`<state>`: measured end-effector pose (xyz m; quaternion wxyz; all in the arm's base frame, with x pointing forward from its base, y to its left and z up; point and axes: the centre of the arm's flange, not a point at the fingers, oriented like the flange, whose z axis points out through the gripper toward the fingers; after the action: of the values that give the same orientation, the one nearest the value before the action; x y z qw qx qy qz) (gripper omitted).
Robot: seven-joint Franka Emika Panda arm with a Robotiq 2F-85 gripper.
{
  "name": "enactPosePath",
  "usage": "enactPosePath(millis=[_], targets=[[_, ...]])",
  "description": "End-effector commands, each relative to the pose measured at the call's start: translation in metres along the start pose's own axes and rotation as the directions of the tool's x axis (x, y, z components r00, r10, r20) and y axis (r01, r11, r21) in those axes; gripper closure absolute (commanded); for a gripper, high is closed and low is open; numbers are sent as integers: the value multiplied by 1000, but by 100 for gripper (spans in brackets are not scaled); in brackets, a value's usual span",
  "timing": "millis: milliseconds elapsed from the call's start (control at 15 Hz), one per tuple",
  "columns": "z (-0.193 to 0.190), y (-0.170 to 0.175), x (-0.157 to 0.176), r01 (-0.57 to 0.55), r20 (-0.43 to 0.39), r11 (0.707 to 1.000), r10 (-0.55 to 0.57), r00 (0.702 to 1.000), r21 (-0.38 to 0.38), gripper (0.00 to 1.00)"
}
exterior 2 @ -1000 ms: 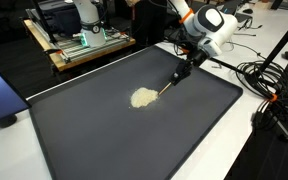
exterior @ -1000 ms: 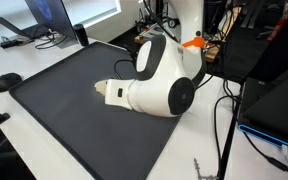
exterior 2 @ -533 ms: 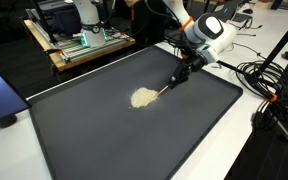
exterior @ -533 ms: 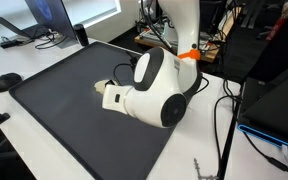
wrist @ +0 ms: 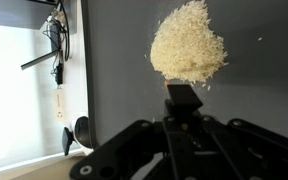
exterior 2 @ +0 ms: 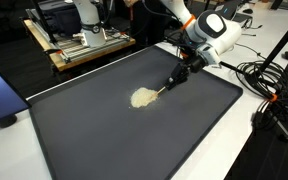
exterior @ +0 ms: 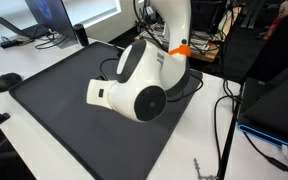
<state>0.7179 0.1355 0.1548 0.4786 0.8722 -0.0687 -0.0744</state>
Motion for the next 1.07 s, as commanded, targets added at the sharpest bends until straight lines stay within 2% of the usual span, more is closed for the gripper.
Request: enactPosePath(millis=[0, 333, 467, 733, 1000], targets=[[11, 49, 10, 54, 64, 986, -65, 996, 159, 97], [29, 116, 16, 36, 76, 931, -69, 995, 364, 97], [36, 140, 17, 37, 72, 892, -78, 994, 451, 97], [56, 176, 16, 47, 85, 795, -124, 989, 605, 97], [83, 202, 12, 58, 70, 659, -165, 984, 750, 97]])
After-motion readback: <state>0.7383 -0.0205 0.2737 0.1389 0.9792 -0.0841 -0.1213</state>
